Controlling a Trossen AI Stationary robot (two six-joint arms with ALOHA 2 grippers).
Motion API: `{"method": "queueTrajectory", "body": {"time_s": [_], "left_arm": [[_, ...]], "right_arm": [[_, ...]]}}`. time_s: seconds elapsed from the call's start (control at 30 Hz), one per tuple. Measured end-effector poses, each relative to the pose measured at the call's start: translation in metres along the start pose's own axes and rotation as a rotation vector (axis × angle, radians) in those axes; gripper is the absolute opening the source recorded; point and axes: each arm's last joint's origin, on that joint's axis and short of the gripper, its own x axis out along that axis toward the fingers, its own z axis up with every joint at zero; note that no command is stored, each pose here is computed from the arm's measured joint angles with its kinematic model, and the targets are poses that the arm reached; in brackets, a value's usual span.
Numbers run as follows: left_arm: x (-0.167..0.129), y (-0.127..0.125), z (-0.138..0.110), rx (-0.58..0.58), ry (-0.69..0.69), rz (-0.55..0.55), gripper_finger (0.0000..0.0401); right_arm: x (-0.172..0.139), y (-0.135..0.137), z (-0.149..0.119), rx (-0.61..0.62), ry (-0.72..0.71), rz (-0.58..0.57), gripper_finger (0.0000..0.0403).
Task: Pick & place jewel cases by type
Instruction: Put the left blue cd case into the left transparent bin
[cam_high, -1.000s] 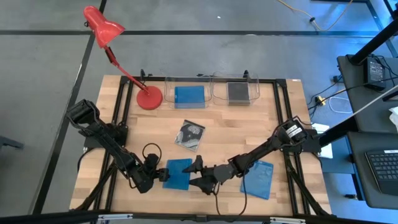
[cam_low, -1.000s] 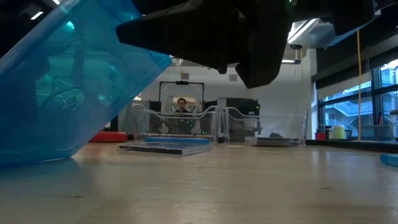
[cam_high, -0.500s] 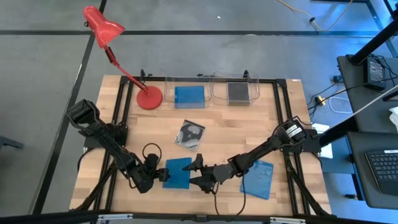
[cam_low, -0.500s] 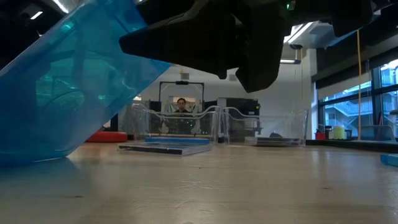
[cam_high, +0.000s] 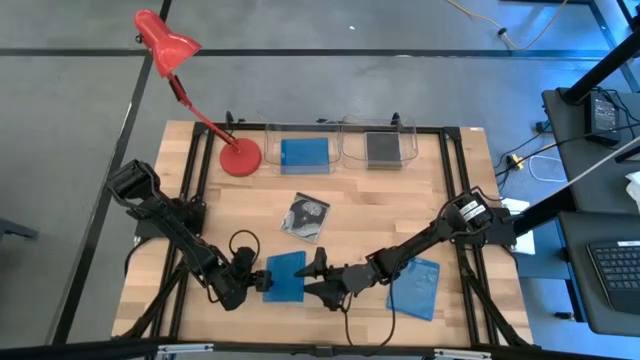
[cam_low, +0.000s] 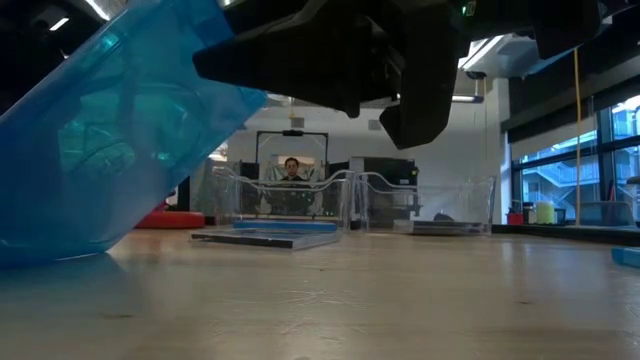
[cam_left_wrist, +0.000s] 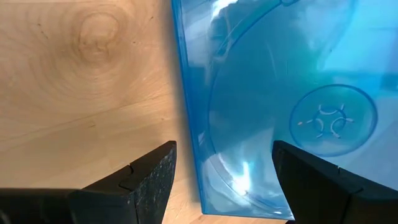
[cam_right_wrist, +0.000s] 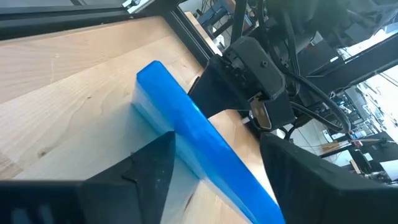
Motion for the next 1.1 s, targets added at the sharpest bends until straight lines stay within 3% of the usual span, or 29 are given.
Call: {"method": "queueTrajectory", "body": {"time_s": [0.23,0.73,1.1], "left_arm": [[0.0,-0.001,0.0,0.023,0.006,-0.004,0.026],[0.0,-0.001,-0.004,0.017,0.086,0.024,0.026],[-0.002,-0.01,-0.008,0.059,0.118,-0.075,0.026]], "right_arm": [[0.0,0.001,0.0,0.001,0.003,0.004,0.02],[-0.003,0.008,0.003,-0.011,0.007,0.026,0.0163],[-0.005,0.013,0.004,-0.034,0.029,0.071,0.0138]]}}
